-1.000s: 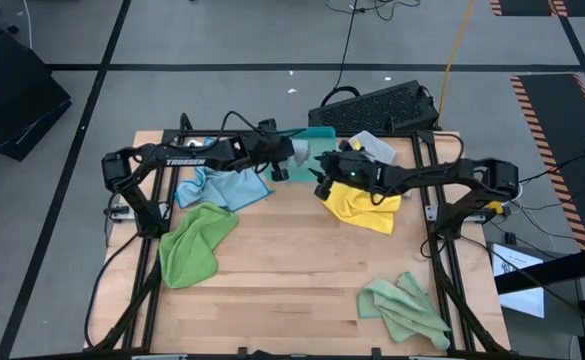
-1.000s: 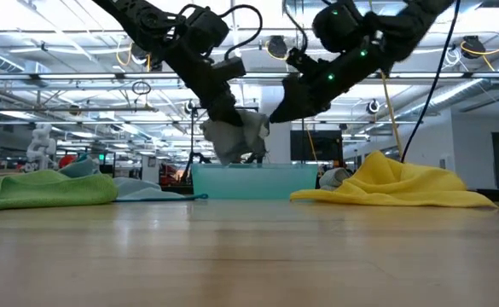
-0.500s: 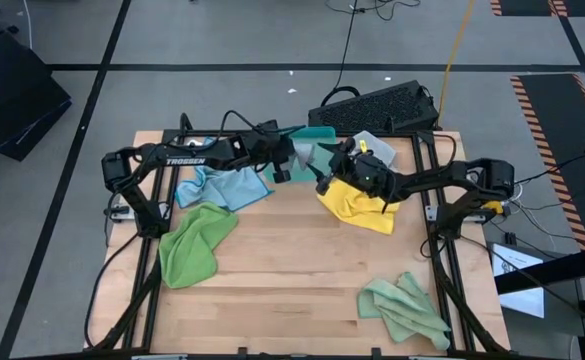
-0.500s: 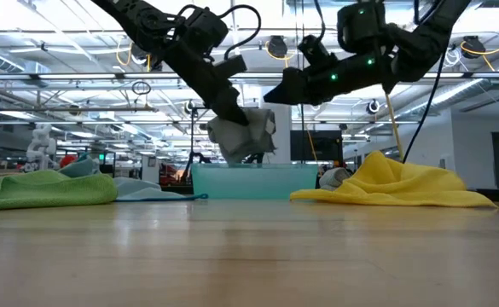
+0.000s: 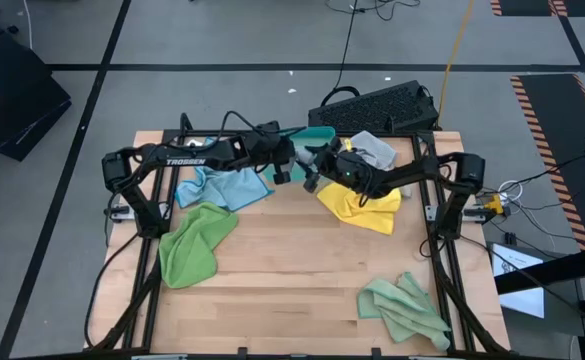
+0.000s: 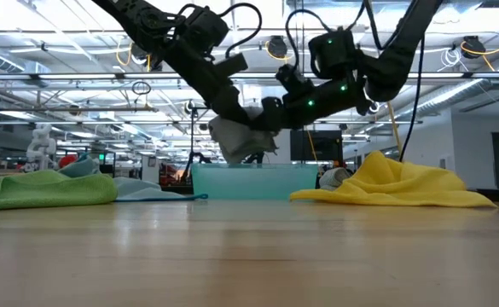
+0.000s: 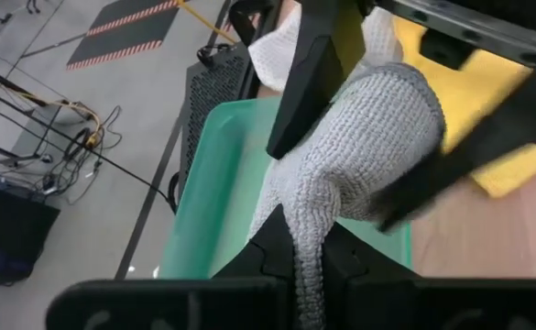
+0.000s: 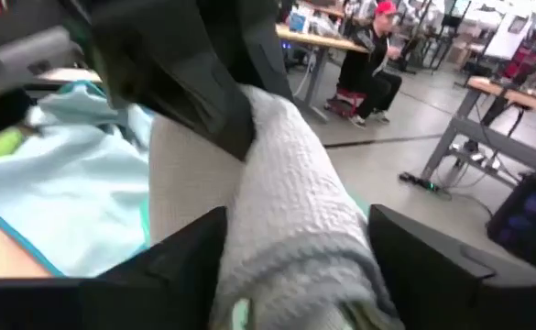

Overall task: Fold microfiber towels
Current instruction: Put the folded dark gray microfiber towel into the green bin

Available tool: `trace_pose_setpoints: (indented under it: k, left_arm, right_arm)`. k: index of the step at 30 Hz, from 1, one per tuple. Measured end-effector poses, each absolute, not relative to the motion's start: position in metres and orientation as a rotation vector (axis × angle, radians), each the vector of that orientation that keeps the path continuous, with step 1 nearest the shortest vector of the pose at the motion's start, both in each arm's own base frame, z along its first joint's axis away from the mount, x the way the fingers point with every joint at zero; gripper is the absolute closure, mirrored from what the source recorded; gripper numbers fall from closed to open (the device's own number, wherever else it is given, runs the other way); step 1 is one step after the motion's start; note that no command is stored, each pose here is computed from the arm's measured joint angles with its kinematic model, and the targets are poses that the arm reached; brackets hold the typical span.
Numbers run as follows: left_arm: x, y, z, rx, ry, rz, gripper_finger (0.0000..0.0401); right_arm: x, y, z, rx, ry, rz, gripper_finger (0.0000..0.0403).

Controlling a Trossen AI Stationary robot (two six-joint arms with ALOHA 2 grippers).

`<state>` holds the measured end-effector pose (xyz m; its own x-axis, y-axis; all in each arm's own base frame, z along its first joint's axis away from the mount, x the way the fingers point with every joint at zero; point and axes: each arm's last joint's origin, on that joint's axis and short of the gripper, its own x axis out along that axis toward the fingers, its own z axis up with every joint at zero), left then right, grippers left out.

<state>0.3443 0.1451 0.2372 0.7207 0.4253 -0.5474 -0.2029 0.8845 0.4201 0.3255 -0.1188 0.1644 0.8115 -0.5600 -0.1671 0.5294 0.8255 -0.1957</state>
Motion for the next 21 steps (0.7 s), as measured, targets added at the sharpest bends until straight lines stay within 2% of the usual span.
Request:
trace_pose_setpoints:
  k: [7,11,17,21]
  left_arm:
    - [0.344,0.143,0.236,0.372,0.699,0.317,0.0393]
    - [0.343,0.141,0.233,0.425,0.741,0.279,0.0371]
    - [0.338,0.143,0.228,0.440,0.815,0.265,0.0341]
    - [0.334,0.146,0.226,0.432,0.858,0.263,0.0321]
  right_arm:
    - [0.321,-0.129,0.162,-0.134,0.258,-0.624,0.0309]
    - [0.321,-0.129,0.163,-0.169,0.270,-0.605,0.0386]
    - [0.320,-0.130,0.167,-0.190,0.248,-0.606,0.0379]
    - [0.319,-0.133,0.168,-0.180,0.231,-0.588,0.0394]
